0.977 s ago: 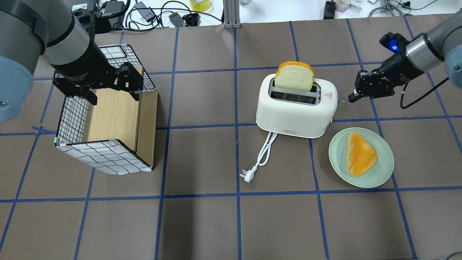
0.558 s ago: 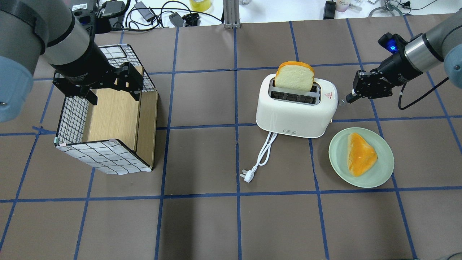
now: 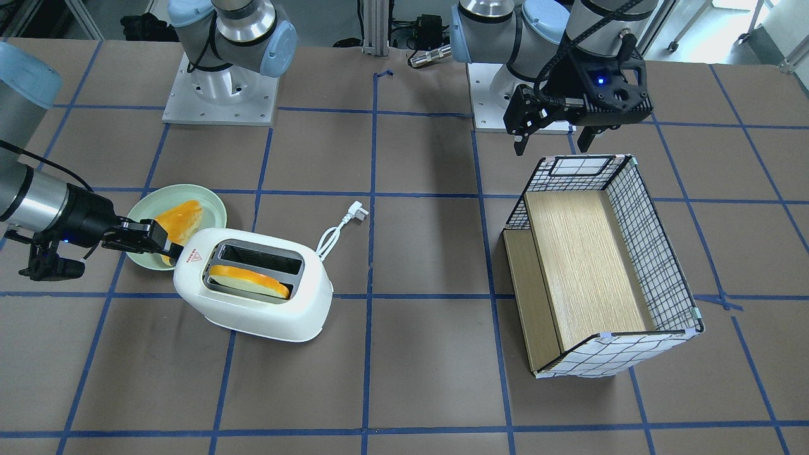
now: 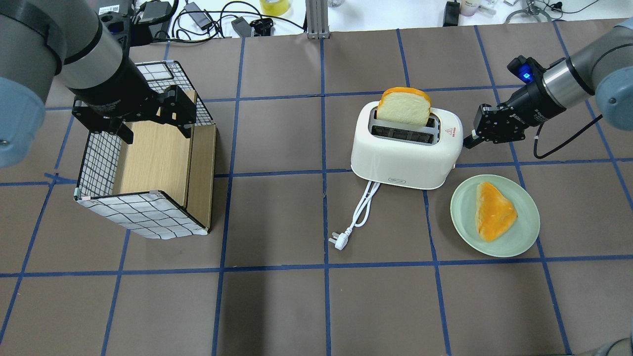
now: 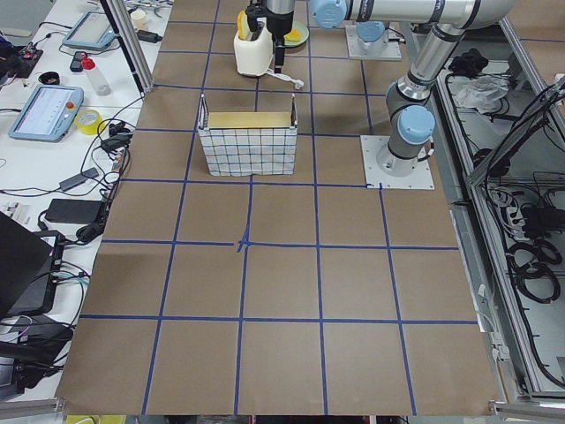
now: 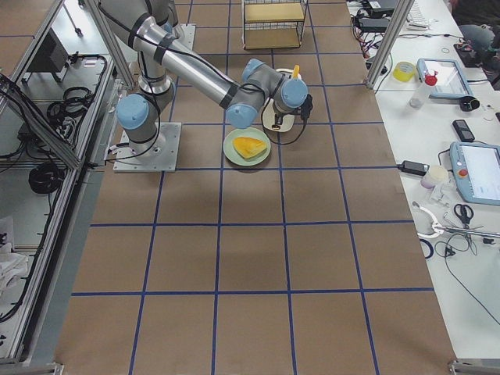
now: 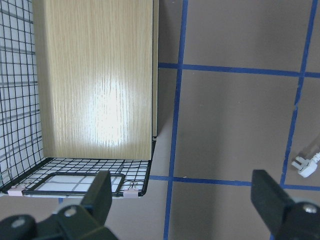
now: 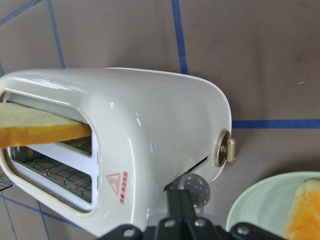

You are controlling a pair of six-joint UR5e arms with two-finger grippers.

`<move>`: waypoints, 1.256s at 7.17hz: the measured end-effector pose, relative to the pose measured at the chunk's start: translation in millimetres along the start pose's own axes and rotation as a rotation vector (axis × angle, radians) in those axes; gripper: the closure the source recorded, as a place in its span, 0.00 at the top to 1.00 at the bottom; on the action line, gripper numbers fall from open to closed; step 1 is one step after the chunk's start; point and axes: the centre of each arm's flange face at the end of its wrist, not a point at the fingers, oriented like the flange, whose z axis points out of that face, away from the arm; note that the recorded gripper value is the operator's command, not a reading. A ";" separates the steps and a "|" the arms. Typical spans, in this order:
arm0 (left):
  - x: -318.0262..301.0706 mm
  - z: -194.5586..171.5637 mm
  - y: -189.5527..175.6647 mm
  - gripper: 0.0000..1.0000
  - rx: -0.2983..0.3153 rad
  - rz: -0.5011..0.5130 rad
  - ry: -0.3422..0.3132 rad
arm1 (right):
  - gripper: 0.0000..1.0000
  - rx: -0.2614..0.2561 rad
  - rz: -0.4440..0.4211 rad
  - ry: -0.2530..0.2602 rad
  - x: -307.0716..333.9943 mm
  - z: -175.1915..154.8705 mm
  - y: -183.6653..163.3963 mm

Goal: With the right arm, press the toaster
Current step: 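Press the toaster lever down with the right gripper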

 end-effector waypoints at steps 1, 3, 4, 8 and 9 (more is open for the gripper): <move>0.0 0.0 0.0 1.00 0.000 0.000 0.000 | 0.00 -0.007 0.003 -0.002 2.8 4.4 0.0; 0.0 -0.5 0.4 1.00 0.001 0.000 0.000 | 0.00 -0.026 0.010 -0.008 9.9 14.4 -3.2; 0.0 -0.4 0.3 1.00 0.001 0.000 0.000 | 0.00 -0.033 0.014 -0.011 13.7 19.2 -5.4; 0.0 -0.1 0.0 1.00 0.000 0.000 0.000 | 0.00 -0.051 0.024 -0.014 24.6 32.7 -12.2; -0.1 -0.1 0.0 1.00 0.000 0.000 0.000 | 0.00 -0.053 0.026 -0.014 25.8 34.1 -12.9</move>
